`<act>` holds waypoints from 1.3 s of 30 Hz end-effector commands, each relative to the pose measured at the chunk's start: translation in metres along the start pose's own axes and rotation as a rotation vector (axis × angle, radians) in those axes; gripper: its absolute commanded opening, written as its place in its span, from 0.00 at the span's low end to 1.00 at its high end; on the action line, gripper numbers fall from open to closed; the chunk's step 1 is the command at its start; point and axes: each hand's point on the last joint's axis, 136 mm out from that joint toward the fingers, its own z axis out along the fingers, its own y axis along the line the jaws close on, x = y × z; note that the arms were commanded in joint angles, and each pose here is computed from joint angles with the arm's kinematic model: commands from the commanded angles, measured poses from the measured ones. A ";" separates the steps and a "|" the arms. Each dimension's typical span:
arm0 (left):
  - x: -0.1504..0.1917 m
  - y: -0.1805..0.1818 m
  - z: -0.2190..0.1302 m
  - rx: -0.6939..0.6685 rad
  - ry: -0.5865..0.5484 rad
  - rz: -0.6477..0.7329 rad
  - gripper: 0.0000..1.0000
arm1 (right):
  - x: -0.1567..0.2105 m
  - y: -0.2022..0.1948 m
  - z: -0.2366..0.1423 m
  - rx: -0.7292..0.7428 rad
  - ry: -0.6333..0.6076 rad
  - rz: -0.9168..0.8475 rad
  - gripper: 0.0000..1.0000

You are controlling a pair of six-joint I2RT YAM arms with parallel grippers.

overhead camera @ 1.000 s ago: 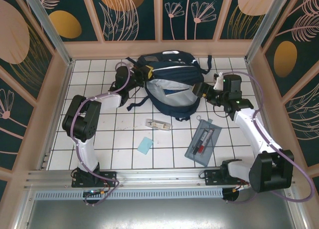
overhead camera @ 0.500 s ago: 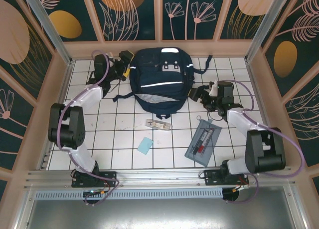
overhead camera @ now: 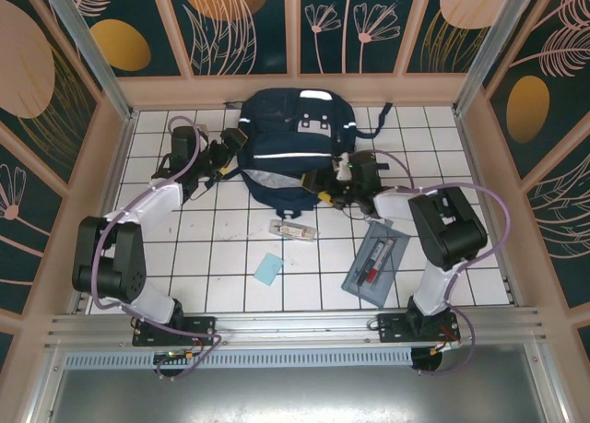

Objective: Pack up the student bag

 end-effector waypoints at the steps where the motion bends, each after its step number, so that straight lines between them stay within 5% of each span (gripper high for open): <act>1: -0.006 -0.008 -0.014 -0.007 -0.050 0.062 0.99 | -0.010 0.093 0.029 -0.210 0.002 -0.142 0.98; 6: -0.014 -0.014 -0.023 -0.007 -0.099 0.077 0.99 | 0.004 0.127 0.056 -0.214 0.129 -0.201 0.97; 10: -0.010 -0.007 -0.028 0.003 -0.117 0.030 0.99 | -0.002 0.113 0.029 -0.076 0.092 -0.236 0.98; 18: 0.026 -0.010 -0.035 0.143 -0.071 -0.120 0.98 | -0.075 0.035 -0.056 0.204 -0.140 -0.163 0.98; 26: 0.065 -0.013 -0.021 0.129 -0.035 -0.131 0.98 | -0.152 -0.044 -0.069 0.399 -0.237 -0.133 0.95; 35: 0.076 0.008 -0.011 0.092 -0.025 -0.170 0.98 | -0.184 -0.091 -0.016 0.333 -0.168 -0.065 0.77; 39: 0.079 0.016 -0.007 0.067 -0.019 -0.160 0.98 | -0.185 -0.091 0.003 0.258 -0.148 -0.027 0.57</act>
